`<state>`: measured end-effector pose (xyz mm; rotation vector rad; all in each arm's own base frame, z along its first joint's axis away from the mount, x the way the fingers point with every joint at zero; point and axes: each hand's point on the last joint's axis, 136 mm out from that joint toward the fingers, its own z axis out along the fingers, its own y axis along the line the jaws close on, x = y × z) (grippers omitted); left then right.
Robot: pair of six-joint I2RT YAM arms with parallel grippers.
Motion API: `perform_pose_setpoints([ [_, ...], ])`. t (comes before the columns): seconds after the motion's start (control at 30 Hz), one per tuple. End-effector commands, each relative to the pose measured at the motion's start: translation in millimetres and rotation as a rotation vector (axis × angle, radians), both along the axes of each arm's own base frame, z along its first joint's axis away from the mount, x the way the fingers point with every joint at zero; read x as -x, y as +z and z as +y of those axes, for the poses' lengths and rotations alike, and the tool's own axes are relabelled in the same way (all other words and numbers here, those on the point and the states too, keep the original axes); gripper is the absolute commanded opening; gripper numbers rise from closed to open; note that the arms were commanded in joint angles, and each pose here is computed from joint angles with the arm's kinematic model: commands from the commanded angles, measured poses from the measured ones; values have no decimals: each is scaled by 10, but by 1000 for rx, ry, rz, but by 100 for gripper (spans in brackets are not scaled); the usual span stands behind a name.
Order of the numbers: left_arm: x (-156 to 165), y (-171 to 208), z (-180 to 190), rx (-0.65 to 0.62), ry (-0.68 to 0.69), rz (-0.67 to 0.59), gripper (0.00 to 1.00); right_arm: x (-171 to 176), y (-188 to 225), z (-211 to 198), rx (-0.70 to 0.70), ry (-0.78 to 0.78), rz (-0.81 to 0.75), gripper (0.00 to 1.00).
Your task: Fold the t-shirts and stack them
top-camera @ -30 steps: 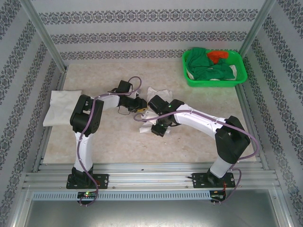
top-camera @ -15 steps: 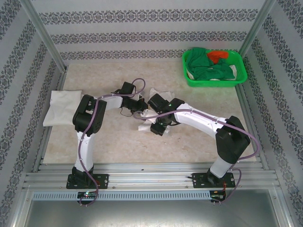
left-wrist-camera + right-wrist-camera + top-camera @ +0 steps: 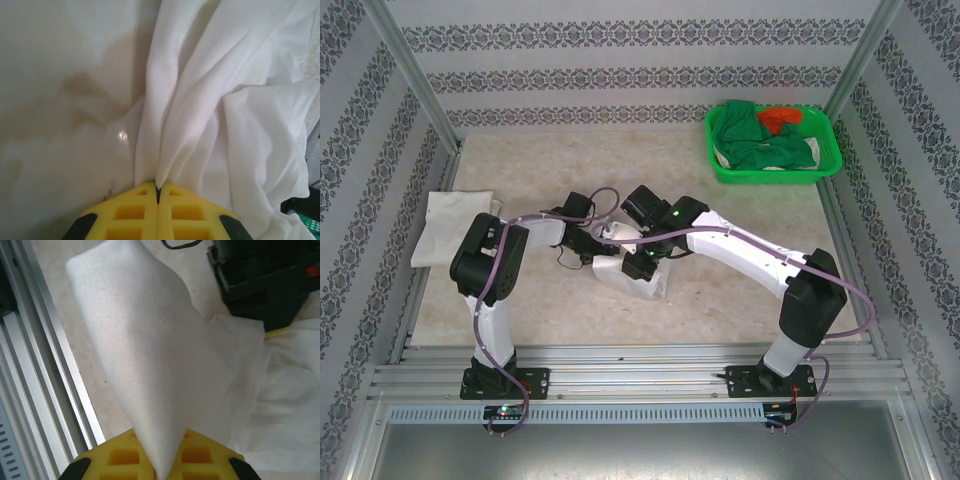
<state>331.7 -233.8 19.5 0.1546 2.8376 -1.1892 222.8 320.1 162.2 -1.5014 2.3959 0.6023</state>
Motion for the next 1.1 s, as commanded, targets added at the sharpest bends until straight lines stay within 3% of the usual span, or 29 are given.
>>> perform_pose_setpoints([
  [0.0,209,-285,176,-64,29,106,0,-119,125,2,-24,-3,0,0],
  [0.27,215,-435,314,-160,-8,140,0,-520,224,-258,-57,-76,-21,0],
  [0.83,364,-670,378,-174,-37,217,0,-1290,31,-603,-41,-163,-77,0],
  [1.07,310,-615,393,-167,-43,216,0,-1598,-362,-739,26,-223,-45,0],
])
